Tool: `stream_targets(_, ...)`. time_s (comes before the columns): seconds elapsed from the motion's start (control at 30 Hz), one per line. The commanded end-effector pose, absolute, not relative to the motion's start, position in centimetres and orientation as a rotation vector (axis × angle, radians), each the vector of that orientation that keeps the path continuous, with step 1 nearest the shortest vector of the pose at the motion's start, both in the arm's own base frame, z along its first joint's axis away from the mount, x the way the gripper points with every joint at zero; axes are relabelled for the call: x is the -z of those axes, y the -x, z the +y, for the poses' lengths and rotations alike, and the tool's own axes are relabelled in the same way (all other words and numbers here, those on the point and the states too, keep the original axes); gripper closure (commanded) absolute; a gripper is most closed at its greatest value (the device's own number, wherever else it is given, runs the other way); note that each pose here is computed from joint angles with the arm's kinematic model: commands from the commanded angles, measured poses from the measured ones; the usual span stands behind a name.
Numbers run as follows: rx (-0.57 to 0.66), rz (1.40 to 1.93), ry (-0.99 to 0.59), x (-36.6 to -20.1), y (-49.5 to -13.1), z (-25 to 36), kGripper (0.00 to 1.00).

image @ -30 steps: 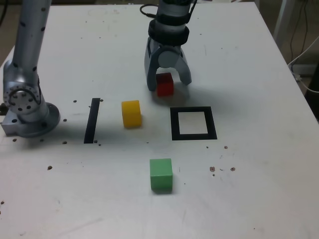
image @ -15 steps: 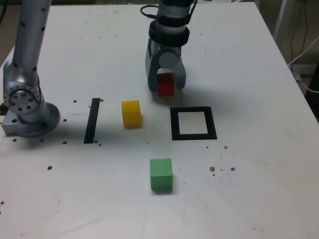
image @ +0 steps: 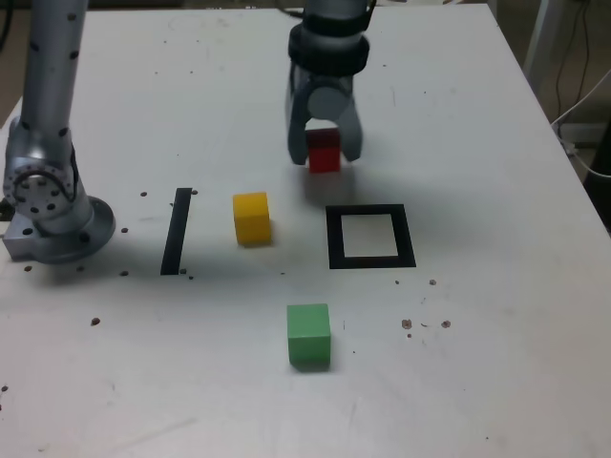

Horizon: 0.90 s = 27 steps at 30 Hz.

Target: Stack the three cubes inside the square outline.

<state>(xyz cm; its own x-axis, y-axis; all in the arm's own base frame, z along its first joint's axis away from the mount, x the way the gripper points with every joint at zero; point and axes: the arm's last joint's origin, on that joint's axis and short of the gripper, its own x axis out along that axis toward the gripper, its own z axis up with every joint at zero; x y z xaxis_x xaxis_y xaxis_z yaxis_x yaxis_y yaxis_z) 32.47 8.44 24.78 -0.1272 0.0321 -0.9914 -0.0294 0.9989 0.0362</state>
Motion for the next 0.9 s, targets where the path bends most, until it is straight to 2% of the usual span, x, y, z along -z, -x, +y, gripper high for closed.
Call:
stream_targets(0.0,-0.045,1.681,-0.026,-26.0,-32.8,7.2,0.83)
stream_targets(0.1,-0.03,1.666,-0.054,-27.0,-33.5,5.1,0.83)
stream_targets(0.2,-0.008,1.657,-0.068,-27.1,-34.3,3.3,0.83)
stream_targets(0.43,0.032,1.659,-0.078,-25.1,-36.0,0.2,0.83)
stream_targets(0.6,0.009,1.684,-0.068,-23.8,-36.5,-0.5,0.83)
stream_targets(0.87,-0.032,1.708,-0.052,-22.7,-37.0,-0.5,0.83)
